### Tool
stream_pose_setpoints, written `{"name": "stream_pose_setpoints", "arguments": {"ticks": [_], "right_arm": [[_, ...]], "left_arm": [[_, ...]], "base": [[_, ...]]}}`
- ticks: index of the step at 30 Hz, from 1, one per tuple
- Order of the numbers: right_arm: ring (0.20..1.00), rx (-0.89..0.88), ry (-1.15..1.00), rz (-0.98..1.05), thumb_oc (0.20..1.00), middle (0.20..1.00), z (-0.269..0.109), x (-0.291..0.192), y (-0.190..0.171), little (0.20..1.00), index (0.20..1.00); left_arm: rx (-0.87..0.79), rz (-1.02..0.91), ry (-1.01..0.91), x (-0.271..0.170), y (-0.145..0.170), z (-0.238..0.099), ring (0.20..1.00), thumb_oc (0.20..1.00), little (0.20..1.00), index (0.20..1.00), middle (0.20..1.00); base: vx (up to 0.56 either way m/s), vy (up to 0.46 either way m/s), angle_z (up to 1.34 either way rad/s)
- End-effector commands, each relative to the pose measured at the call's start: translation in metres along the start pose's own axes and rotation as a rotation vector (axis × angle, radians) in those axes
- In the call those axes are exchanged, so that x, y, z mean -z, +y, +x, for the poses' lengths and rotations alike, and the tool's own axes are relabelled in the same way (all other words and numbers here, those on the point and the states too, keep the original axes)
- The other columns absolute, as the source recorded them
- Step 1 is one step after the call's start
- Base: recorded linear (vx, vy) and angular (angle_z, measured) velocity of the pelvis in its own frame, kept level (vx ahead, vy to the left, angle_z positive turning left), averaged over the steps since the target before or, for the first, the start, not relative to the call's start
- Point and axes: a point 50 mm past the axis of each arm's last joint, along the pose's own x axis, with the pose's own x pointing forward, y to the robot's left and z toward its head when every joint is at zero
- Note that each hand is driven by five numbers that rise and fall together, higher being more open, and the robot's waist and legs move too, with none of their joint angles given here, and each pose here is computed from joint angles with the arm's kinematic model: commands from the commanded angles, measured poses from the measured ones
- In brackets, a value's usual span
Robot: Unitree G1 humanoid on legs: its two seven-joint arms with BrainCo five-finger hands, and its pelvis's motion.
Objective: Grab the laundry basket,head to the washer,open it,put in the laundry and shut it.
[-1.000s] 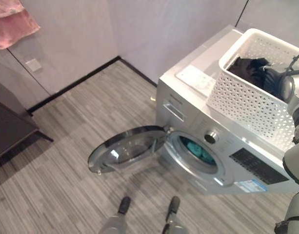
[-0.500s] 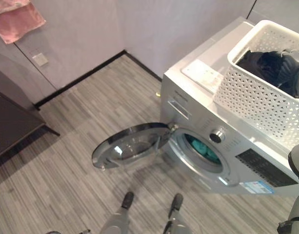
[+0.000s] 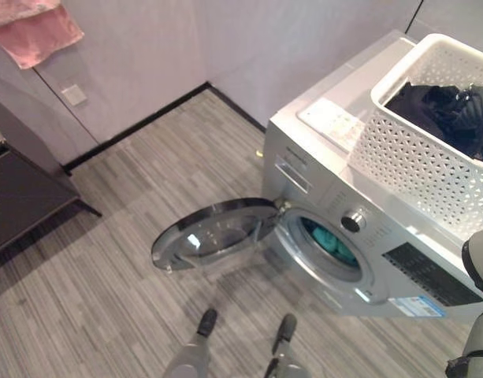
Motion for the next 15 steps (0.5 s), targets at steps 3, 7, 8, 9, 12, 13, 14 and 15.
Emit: {"name": "stream_pose_setpoints", "arguments": {"ticks": [3,7,8,9,12,13,14,15], "right_arm": [[0.2,-0.057,-0.013,0.01,0.2,0.2,0.006,-0.017,0.031,0.2,0.2],[0.2,-0.007,0.01,0.08,0.2,0.2,0.006,-0.014,0.03,0.2,0.2],[0.2,-0.007,0.01,0.08,0.2,0.2,0.006,-0.014,0.03,0.2,0.2],[0.2,0.001,0.009,0.088,0.2,0.2,0.006,-0.014,0.029,0.2,0.2],[0.2,0.082,0.057,0.172,0.2,0.2,0.004,-0.002,0.021,0.2,0.2],[0.2,0.101,0.056,0.188,0.2,0.2,0.004,-0.002,0.016,0.2,0.2],[0.2,0.121,0.064,0.218,0.2,0.2,0.003,-0.001,0.012,0.2,0.2],[0.2,0.152,0.081,0.276,0.2,0.2,0.002,0.003,0.009,0.2,0.2]], "left_arm": [[-0.053,0.094,-0.058,-0.022,0.027,0.003,1.0,1.0,1.0,1.0,1.0],[-0.073,0.087,-0.047,-0.024,0.031,0.004,1.0,1.0,1.0,1.0,1.0],[-0.074,0.087,-0.047,-0.024,0.031,0.004,1.0,1.0,1.0,1.0,1.0],[-0.075,0.083,-0.046,-0.024,0.031,0.004,1.0,1.0,1.0,1.0,1.0],[-0.072,0.083,-0.037,-0.024,0.029,0.004,1.0,1.0,1.0,1.0,1.0],[-0.075,0.084,-0.039,-0.025,0.03,0.004,1.0,1.0,1.0,1.0,1.0],[-0.075,0.082,-0.044,-0.026,0.03,0.004,1.0,1.0,1.0,1.0,1.0],[-0.081,0.077,-0.051,-0.028,0.032,0.004,1.0,1.0,1.0,1.0,1.0]], "base": [[0.0,0.0,0.0],[0.01,-0.001,0.0],[0.01,0.003,0.05],[0.01,0.006,0.18],[0.02,0.013,0.19],[0.03,0.02,0.11],[0.02,0.031,0.17],[0.03,0.028,0.19]]}}
